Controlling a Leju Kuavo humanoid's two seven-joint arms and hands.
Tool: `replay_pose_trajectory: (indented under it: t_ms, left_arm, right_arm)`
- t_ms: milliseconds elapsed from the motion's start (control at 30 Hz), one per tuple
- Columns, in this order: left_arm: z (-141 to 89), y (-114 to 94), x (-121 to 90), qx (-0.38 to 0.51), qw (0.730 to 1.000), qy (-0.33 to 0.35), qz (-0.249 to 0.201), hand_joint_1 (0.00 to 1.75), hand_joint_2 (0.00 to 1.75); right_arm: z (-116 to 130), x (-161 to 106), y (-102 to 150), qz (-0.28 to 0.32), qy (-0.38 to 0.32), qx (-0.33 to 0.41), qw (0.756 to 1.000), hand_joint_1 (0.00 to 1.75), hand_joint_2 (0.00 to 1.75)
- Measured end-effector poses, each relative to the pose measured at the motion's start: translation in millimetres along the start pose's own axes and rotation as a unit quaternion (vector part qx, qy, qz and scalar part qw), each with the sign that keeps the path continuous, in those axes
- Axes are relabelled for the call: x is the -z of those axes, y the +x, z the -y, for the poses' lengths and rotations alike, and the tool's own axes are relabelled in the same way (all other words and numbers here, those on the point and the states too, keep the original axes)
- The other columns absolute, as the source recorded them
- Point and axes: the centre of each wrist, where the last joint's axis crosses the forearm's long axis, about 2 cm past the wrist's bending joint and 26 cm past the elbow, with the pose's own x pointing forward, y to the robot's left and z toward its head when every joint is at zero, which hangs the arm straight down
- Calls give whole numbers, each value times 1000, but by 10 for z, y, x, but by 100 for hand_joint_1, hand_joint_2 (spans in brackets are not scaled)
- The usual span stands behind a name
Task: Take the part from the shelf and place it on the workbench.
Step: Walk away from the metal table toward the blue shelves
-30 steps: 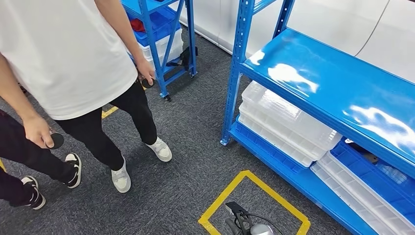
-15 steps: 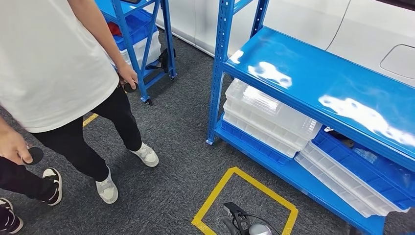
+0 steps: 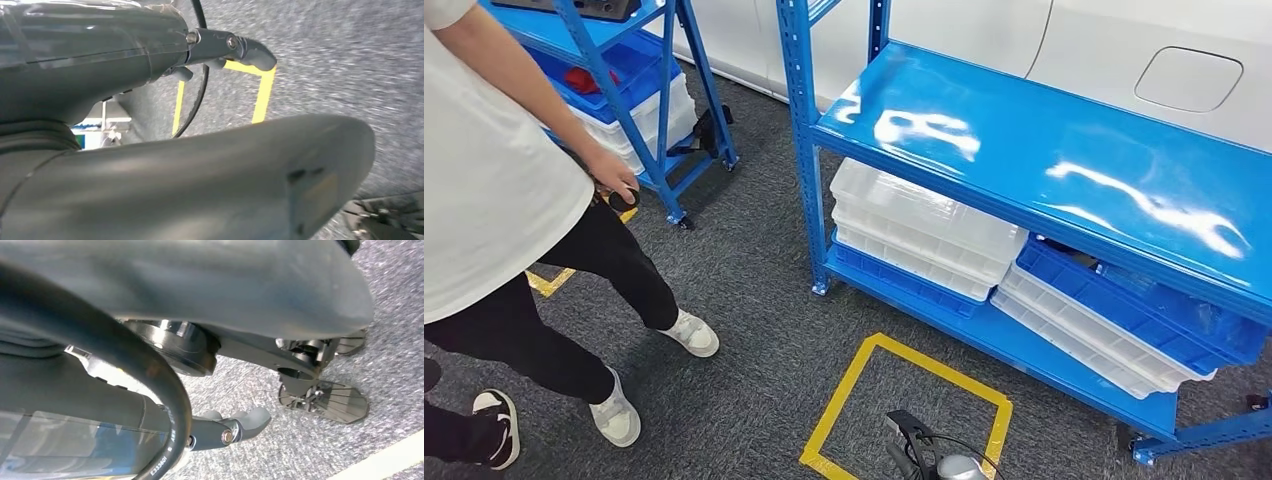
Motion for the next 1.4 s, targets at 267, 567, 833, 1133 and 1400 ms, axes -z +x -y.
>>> replay_pose_trajectory:
  t_ms: [267, 567, 833, 1133, 1400]
  left_arm:
    - [-2, -9, -2, 0, 1000, 0, 0, 0, 0]
    - [8, -1, -1, 0, 1000, -1, 0, 0, 0]
    - [9, 6, 0, 0, 1000, -1, 1, 0, 0]
    - [14, -6, -3, 0, 1000, -2, -1, 0, 0]
    - [15, -8, -4, 0, 1000, -3, 2, 0, 0]
  right_arm:
    - [-8, -1, 6, 1, 1, 0, 1000, 0, 0]
    - [-4, -1, -6, 0, 0, 0, 1000, 0, 0]
    - [10, 1, 7, 2, -2, 1, 1000, 0, 0]
    - [11, 2, -10, 1, -2, 1, 1000, 0, 0]
    - [16, 2, -18, 0, -3, 1, 1000, 0, 0]
